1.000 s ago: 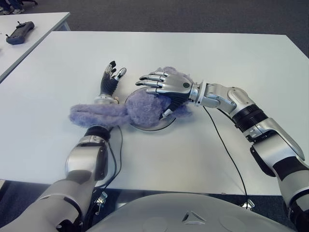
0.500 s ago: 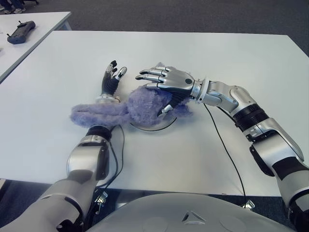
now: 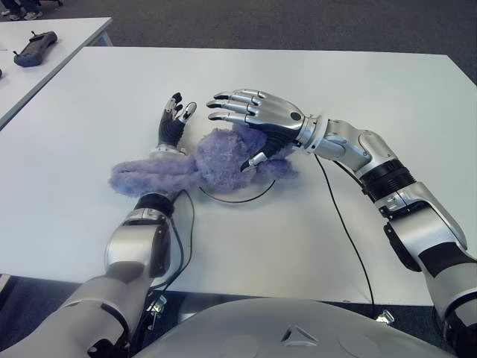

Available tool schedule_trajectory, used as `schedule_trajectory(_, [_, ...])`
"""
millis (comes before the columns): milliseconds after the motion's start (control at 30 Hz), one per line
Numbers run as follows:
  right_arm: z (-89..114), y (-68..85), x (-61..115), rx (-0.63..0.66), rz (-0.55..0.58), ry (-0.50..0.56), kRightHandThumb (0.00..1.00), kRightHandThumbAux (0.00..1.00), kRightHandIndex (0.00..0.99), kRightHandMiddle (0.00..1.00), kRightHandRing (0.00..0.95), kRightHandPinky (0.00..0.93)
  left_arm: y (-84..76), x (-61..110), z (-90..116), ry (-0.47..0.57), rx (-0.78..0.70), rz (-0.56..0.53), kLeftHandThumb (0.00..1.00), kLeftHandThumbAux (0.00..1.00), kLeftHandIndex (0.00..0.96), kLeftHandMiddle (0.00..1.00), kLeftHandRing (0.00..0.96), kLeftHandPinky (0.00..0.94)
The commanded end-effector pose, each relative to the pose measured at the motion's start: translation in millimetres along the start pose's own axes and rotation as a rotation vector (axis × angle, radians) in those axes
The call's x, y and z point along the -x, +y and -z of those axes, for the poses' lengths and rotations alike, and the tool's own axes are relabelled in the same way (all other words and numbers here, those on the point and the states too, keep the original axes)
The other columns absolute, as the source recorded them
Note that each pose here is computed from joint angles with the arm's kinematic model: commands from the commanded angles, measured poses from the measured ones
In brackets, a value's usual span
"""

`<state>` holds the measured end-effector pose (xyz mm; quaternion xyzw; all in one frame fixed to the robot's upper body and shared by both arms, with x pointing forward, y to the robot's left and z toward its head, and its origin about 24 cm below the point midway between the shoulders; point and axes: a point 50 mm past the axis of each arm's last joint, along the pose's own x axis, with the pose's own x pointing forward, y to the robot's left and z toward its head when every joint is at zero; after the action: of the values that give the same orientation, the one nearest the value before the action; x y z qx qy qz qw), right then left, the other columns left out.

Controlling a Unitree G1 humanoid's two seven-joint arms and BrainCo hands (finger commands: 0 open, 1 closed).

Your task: Put the doll into the plate.

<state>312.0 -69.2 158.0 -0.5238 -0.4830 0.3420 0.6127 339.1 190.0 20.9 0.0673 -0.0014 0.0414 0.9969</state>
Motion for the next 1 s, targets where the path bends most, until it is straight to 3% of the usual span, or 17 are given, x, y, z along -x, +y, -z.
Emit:
schedule_trajectory(33, [-2, 1.0, 2.2, -0.049, 0.051, 0.017, 0.07, 0.281, 0.0, 0.0, 0.0, 0.0, -49.0, 105.1, 112, 0.489, 0.116, 0.091, 0.0, 0.405, 0.0, 0.0, 0.0, 0.0])
schedule_trajectory(533, [3, -9.4, 1.2, -0.04, 0.143, 0.025, 0.063, 0.312, 0.0, 0.0, 0.0, 0.0, -49.3, 103.1, 111, 0.487, 0.112, 0.089, 0.0, 0.412, 0.0, 0.0, 0.0, 0.0])
schedule_trajectory(1000, [9, -15.0, 2.6, -0.108, 0.184, 0.05, 0.063, 0.315, 0.0, 0.0, 0.0, 0.0, -47.6, 104.9, 113, 0.508, 0.118, 0.081, 0.0, 0.406, 0.0, 0.0, 0.0, 0.0])
